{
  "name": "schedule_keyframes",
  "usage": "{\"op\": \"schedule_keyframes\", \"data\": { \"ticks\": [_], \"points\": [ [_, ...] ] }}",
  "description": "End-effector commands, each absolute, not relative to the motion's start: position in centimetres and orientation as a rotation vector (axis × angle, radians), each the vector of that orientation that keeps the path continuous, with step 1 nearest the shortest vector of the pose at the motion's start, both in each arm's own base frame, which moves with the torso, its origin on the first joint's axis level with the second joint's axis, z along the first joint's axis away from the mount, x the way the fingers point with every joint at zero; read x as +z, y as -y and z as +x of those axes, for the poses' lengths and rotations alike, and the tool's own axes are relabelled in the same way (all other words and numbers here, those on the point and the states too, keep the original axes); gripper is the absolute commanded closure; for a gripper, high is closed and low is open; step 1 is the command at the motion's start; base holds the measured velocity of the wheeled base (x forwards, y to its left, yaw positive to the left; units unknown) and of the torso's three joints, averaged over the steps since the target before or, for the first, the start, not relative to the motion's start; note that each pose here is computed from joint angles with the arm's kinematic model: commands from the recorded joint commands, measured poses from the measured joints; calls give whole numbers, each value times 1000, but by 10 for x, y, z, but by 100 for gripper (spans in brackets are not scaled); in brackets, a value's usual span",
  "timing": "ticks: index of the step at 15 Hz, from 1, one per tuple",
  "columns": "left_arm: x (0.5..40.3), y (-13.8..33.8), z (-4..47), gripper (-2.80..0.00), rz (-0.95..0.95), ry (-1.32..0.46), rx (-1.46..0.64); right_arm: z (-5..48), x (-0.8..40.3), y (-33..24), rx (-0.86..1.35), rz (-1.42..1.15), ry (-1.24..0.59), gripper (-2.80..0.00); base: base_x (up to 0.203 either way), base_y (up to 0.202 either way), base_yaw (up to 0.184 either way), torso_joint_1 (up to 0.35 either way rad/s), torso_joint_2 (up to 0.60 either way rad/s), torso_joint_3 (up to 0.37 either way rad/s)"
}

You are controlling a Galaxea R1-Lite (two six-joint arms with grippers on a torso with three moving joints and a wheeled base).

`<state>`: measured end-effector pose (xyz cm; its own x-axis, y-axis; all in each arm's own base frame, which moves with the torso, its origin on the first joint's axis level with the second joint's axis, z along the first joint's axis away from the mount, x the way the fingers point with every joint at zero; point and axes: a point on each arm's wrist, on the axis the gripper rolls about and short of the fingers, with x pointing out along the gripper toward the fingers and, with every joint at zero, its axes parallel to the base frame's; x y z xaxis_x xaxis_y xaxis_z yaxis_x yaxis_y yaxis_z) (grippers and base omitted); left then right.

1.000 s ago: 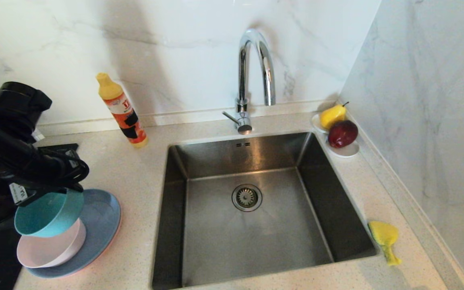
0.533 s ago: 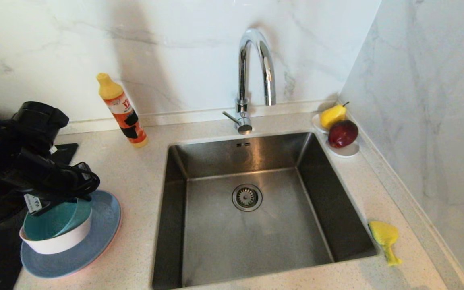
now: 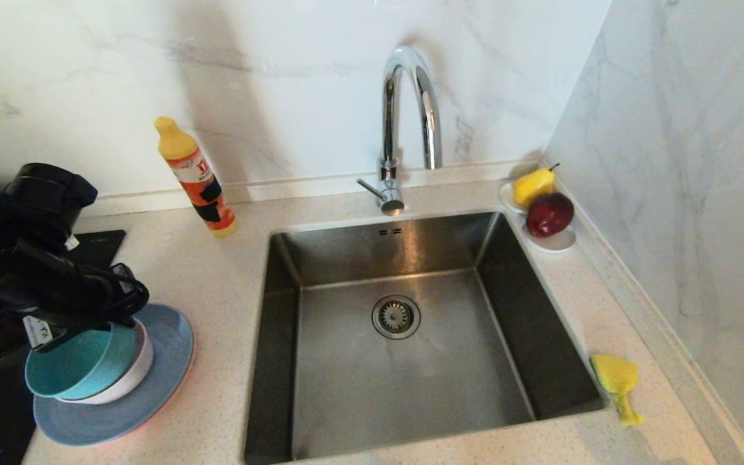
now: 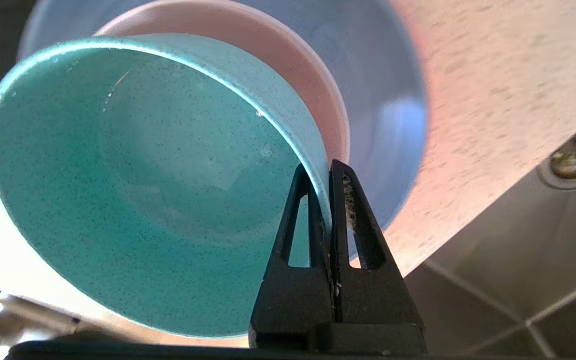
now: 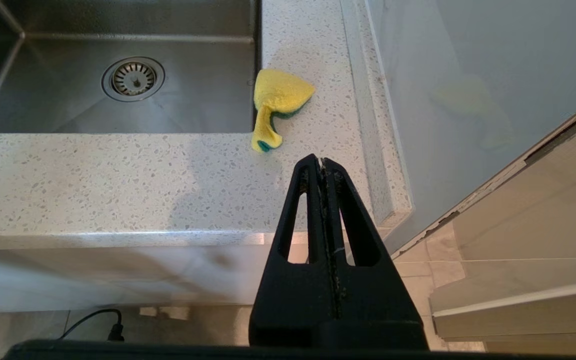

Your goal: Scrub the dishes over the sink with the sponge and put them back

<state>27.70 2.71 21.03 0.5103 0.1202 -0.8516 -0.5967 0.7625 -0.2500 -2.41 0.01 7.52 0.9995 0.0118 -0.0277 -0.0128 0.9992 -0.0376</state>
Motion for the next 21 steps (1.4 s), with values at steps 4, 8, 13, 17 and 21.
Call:
{"op": "schedule_keyframes", "data": {
  "ticks": [4,8,13,17,21],
  "points": [
    [209,-30,262,0,-566,-991,489,-24,75,0,13,-38,-26,0,0,0,0,0,0,0],
    [194,-34,269,0,-555,-1034,520,-24,75,0,13,-38,-26,0,0,0,0,0,0,0],
    [203,-34,268,-280,-551,-969,500,-24,75,0,13,-39,-26,0,0,0,0,0,0,0],
    [235,-37,263,-280,-570,-835,470,-24,75,0,13,-38,-26,0,0,0,0,0,0,0],
    [300,-42,258,0,-490,-584,333,-24,75,0,13,-38,-26,0,0,0,0,0,0,0]
  ]
}}
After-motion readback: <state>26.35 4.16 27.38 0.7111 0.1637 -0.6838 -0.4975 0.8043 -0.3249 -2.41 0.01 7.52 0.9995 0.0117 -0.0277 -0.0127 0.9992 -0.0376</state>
